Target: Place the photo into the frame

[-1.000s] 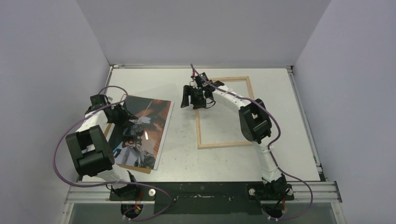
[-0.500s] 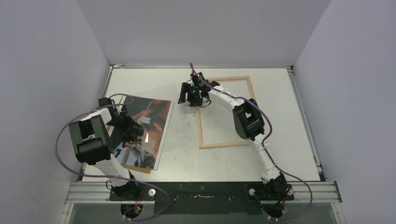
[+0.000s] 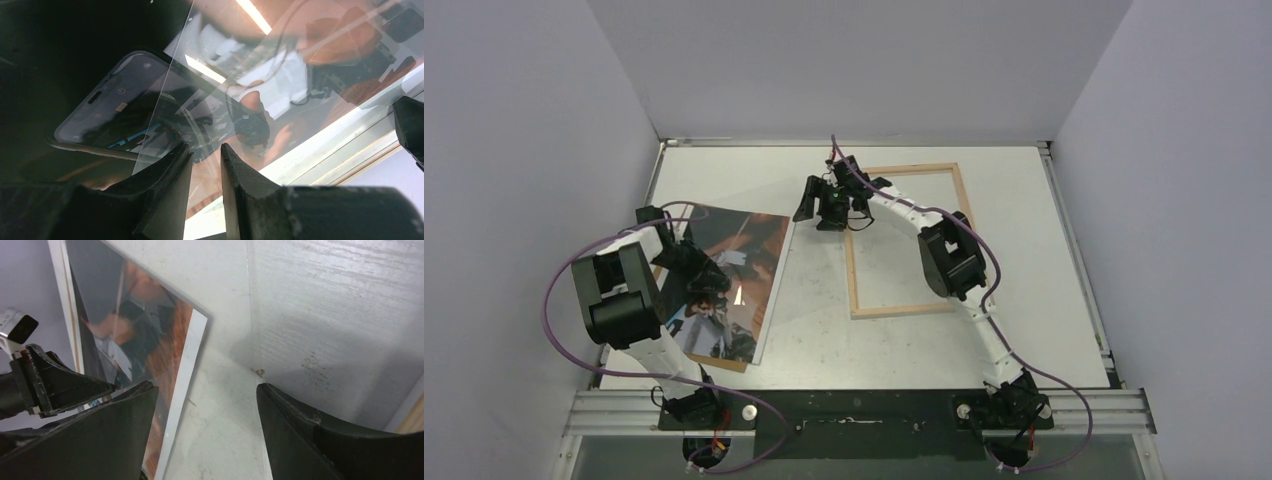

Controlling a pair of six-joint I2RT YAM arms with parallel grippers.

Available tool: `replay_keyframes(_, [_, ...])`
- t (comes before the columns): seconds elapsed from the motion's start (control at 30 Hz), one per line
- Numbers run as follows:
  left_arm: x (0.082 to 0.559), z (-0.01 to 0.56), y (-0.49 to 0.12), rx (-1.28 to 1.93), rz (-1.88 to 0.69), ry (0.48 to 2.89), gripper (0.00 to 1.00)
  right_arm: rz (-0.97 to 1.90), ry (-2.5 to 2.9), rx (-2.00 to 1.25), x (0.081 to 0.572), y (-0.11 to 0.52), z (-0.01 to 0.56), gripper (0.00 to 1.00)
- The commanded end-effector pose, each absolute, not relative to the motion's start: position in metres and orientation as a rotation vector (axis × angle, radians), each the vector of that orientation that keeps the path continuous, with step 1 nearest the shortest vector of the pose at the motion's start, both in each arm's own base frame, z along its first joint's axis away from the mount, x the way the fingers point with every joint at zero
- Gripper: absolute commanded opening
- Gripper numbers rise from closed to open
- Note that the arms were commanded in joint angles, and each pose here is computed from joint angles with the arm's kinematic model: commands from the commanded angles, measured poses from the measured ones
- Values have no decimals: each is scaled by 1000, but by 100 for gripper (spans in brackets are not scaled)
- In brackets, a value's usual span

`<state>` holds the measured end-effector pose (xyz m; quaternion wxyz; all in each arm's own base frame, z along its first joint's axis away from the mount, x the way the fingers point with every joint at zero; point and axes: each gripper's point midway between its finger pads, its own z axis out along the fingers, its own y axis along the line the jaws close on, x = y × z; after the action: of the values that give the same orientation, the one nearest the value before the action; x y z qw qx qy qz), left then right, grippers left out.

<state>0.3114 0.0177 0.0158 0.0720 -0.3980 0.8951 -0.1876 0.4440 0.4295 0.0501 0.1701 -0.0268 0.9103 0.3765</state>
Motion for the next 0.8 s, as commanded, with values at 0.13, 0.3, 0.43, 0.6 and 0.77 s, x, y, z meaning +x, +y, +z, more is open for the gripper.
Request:
replay_keyframes(0.13, [280,-14,34,-1235,-338,2821,28,1417,2571,-50,417,466,55,75])
replay_keyframes(0.3, [280,-13,36,-1237,-319,2821,28,1536,2500,-23,419,470,75,75])
replay_keyframes(0.43, [281,-12,37,-1243,-314,2815,28,1782,2347,35,420,474,110,75])
replay_keyframes(0.6, [283,-14,36,-1248,-322,2812,28,2090,2143,12,408,480,158,74])
replay_keyframes(0.77, [287,-15,36,-1255,-332,2809,28,2076,2175,-2,396,478,155,74])
